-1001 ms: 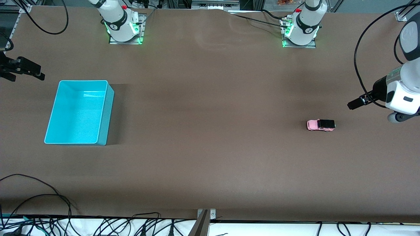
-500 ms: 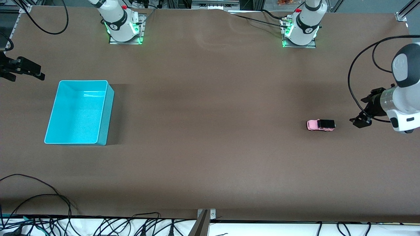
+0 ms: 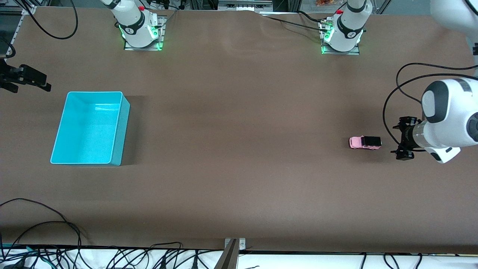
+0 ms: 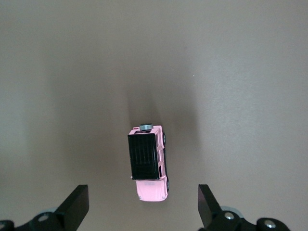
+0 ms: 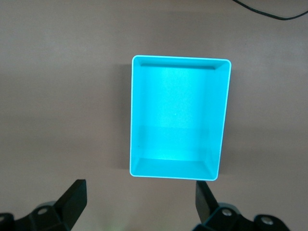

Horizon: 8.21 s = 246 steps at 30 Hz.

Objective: Wind and store pink jeep toy

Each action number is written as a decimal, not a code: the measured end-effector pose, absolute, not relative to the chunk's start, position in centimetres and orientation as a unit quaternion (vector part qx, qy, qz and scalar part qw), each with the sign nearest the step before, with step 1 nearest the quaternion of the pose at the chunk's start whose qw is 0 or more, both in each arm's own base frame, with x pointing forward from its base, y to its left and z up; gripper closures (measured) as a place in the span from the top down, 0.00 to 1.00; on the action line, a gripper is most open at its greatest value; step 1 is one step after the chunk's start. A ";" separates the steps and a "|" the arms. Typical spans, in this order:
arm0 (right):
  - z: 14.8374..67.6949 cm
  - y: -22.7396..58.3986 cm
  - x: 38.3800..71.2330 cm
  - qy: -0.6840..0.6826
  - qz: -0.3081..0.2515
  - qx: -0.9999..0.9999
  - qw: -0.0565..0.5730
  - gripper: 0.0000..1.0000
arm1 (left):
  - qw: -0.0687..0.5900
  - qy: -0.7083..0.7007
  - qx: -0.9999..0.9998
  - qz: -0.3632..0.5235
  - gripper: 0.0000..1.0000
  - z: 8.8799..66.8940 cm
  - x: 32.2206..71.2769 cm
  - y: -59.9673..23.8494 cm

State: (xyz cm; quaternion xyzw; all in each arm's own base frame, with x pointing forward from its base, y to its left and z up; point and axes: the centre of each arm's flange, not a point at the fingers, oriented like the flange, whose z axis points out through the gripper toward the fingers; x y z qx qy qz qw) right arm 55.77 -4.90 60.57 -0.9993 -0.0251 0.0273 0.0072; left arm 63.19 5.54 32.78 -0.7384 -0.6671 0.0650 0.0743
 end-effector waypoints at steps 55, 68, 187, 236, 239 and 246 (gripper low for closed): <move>60.6 -4.9 55.8 -0.025 0.027 -0.999 0.007 1.00 | -0.012 -0.721 -0.693 0.014 0.51 20.7 57.7 5.2; 60.6 -4.9 55.8 -0.025 0.028 -0.999 0.007 1.00 | -0.020 -0.726 -0.688 0.006 0.51 22.3 58.5 -3.1; 60.6 -4.9 55.8 -0.025 0.028 -0.999 0.007 1.00 | -0.001 -0.348 -0.936 -0.053 1.00 48.9 65.8 5.6; 60.6 -4.9 55.8 -0.026 0.028 -0.999 0.007 1.00 | -0.025 -0.010 -1.000 -0.001 1.00 54.9 59.5 1.0; 60.6 -4.9 55.8 -0.026 0.028 -0.999 0.007 1.00 | -0.026 -0.011 -1.000 0.001 1.00 54.8 59.3 1.1; 60.5 -4.9 55.7 -0.025 0.030 -0.999 0.007 1.00 | -0.023 -0.010 -1.000 0.006 1.00 54.2 59.3 1.1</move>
